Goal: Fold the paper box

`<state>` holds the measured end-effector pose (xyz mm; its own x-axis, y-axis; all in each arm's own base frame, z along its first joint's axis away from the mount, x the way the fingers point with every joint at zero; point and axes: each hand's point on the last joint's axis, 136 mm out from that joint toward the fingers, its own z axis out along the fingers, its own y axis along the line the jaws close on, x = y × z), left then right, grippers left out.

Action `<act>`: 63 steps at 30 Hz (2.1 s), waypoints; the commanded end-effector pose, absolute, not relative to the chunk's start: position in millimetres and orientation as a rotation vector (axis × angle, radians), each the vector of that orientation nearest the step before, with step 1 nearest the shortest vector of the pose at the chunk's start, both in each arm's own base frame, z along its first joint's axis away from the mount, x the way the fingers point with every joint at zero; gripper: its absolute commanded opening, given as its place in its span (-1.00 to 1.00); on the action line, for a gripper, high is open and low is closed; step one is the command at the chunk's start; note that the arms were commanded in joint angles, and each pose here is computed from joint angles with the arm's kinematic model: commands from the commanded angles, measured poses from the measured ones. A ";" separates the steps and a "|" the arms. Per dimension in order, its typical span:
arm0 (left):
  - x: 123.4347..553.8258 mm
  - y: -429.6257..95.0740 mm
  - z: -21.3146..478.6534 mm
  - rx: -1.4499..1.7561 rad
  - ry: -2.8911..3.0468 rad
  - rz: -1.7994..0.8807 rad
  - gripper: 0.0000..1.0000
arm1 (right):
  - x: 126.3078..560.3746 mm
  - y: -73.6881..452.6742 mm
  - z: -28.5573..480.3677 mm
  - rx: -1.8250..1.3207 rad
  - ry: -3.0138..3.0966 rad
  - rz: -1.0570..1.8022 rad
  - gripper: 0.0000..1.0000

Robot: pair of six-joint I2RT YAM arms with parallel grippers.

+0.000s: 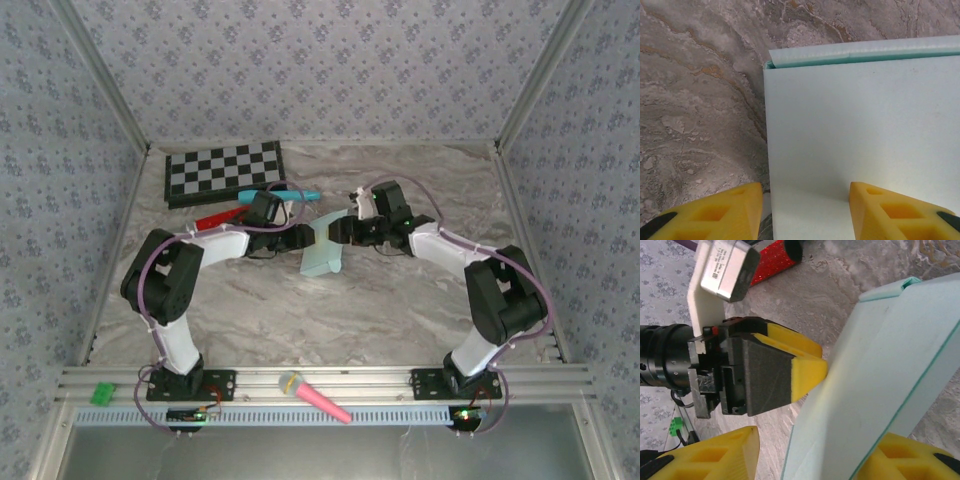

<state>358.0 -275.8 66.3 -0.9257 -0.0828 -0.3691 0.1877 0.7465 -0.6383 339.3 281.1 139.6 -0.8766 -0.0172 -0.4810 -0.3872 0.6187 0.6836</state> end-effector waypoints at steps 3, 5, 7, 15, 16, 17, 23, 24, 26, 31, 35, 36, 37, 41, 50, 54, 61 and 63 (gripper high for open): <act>361.3 -269.6 74.0 0.047 2.529 -0.985 -0.01 | 343.1 287.6 161.3 -0.373 2.376 1.120 0.02; 363.2 -266.0 73.6 0.031 2.521 -0.984 0.00 | 342.9 289.8 162.1 -0.382 2.382 1.116 0.02; 364.9 -263.7 73.3 0.022 2.518 -0.982 0.00 | 343.6 292.0 162.9 -0.391 2.383 1.111 0.02; 371.5 -251.2 70.2 -0.030 2.513 -0.946 0.00 | 347.8 303.0 164.9 -0.431 2.403 1.099 0.02; 372.1 -250.0 69.5 -0.035 2.513 -0.941 0.01 | 346.5 304.0 162.0 -0.435 2.413 1.099 0.02; 373.1 -249.0 69.9 -0.039 2.511 -0.940 0.01 | 349.5 307.6 168.2 -0.445 2.399 1.103 0.02; 376.8 -243.4 68.8 -0.060 2.507 -0.927 0.01 | 354.2 315.1 171.4 -0.464 2.397 1.098 0.02; 377.4 -242.1 68.4 -0.066 2.508 -0.924 0.01 | 355.0 316.3 172.2 -0.467 2.395 1.102 0.02; 378.6 -240.4 68.8 -0.076 2.506 -0.919 0.02 | 355.6 318.8 173.4 -0.474 2.391 1.114 0.02; 382.1 -234.6 69.4 -0.100 2.502 -0.899 0.01 | 359.1 317.4 177.7 -0.466 2.382 1.086 0.01; 385.9 -232.7 74.0 -0.099 2.493 -0.893 0.01 | 364.2 303.5 178.1 -0.421 2.381 0.983 -0.01; 387.8 -232.2 75.8 -0.096 2.493 -0.889 0.01 | 365.7 298.7 176.3 -0.401 2.384 0.958 -0.02; 388.7 -232.5 76.4 -0.089 2.497 -0.885 0.02 | 366.7 295.0 174.4 -0.386 2.389 0.941 -0.02; 395.2 -231.9 79.0 -0.081 2.497 -0.870 0.02 | 367.6 275.3 152.1 -0.312 2.458 0.822 -0.07; 404.5 -243.0 74.0 -0.025 2.537 -0.903 0.01 | 345.9 276.2 126.2 -0.296 2.484 0.910 -0.07; 406.5 -243.7 70.4 -0.035 2.546 -0.902 0.01 | 348.3 288.7 138.9 -0.275 2.409 1.059 0.01; 408.7 -250.9 67.6 -0.020 2.555 -0.945 -0.01 | 362.2 310.9 142.2 -0.190 2.367 1.224 0.08; 408.1 -251.5 66.7 -0.020 2.557 -0.951 -0.01 | 365.3 312.4 140.5 -0.175 2.369 1.229 0.08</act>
